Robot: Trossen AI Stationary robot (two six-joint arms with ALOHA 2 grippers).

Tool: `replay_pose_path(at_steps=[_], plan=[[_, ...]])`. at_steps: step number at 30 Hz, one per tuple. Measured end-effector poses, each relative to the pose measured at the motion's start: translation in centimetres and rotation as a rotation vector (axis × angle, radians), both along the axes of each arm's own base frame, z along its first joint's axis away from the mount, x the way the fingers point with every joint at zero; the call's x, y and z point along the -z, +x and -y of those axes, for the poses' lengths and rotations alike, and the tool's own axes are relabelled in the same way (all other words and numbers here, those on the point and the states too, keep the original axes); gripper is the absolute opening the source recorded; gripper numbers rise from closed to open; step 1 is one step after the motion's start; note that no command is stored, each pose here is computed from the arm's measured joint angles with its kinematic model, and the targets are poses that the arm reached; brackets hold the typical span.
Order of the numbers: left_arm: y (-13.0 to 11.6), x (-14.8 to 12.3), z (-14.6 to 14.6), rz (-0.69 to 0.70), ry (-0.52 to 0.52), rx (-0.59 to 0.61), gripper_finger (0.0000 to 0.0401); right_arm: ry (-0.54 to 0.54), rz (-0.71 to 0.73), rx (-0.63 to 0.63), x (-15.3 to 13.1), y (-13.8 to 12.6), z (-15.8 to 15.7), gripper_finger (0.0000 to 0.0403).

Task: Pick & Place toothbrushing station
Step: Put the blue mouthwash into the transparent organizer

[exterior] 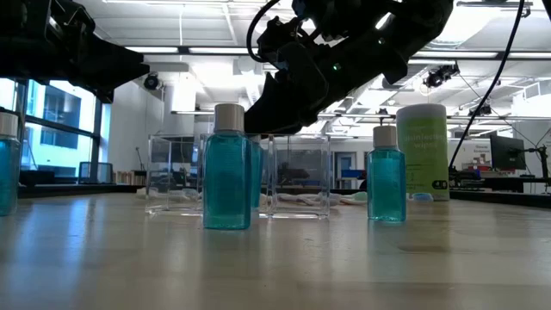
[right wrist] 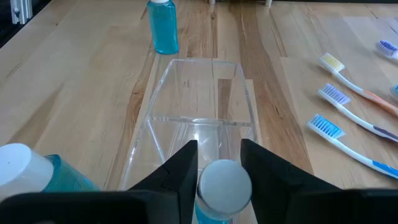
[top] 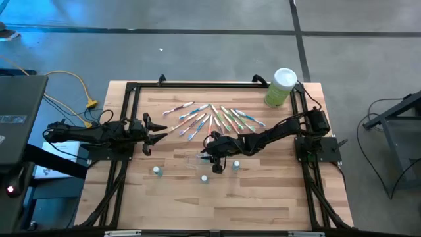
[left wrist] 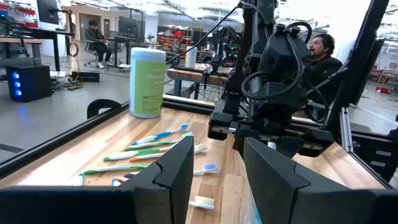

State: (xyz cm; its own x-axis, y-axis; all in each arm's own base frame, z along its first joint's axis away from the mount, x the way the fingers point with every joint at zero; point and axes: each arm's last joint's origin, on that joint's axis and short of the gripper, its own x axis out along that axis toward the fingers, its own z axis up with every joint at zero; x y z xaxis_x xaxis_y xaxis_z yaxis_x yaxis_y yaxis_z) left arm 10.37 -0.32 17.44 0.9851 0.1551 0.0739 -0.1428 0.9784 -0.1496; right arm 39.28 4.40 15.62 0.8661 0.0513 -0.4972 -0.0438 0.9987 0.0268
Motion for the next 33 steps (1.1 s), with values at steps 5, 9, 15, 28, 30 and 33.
replay_pose_path(at_steps=[5, 9, 15, 28, 30, 33], plan=[[0.0, 0.0, 0.0, 0.0, 0.0, 0.0, 0.0138, -0.01, 0.002, -0.005, 0.0, 0.0, 0.0, 0.0106], [0.0, 0.0, 0.0, 0.0, 0.0, 0.0, 0.0138, -0.047, 0.029, -0.028, -0.4, 0.1, 0.0, 0.0106], [0.0, 0.0, 0.0, 0.0, 0.0, 0.0, 0.0138, -0.063, 0.063, -0.044, -1.7, -0.2, -0.1, 0.0107], [0.0, 0.0, 0.0, 0.0, 0.0, 0.0, 0.0138, -0.053, 0.028, -0.067, -1.6, -0.4, -0.1, 0.0107], [0.0, 0.0, 0.0, 0.0, 0.0, 0.0, 0.0138, -0.052, 0.027, -0.067, -1.4, -0.4, -0.1, 0.0107], [0.0, 0.0, 0.0, 0.0, 0.0, 0.0, 0.0138, -0.056, 0.002, -0.066, -0.9, -0.4, -0.1, 0.0107]])
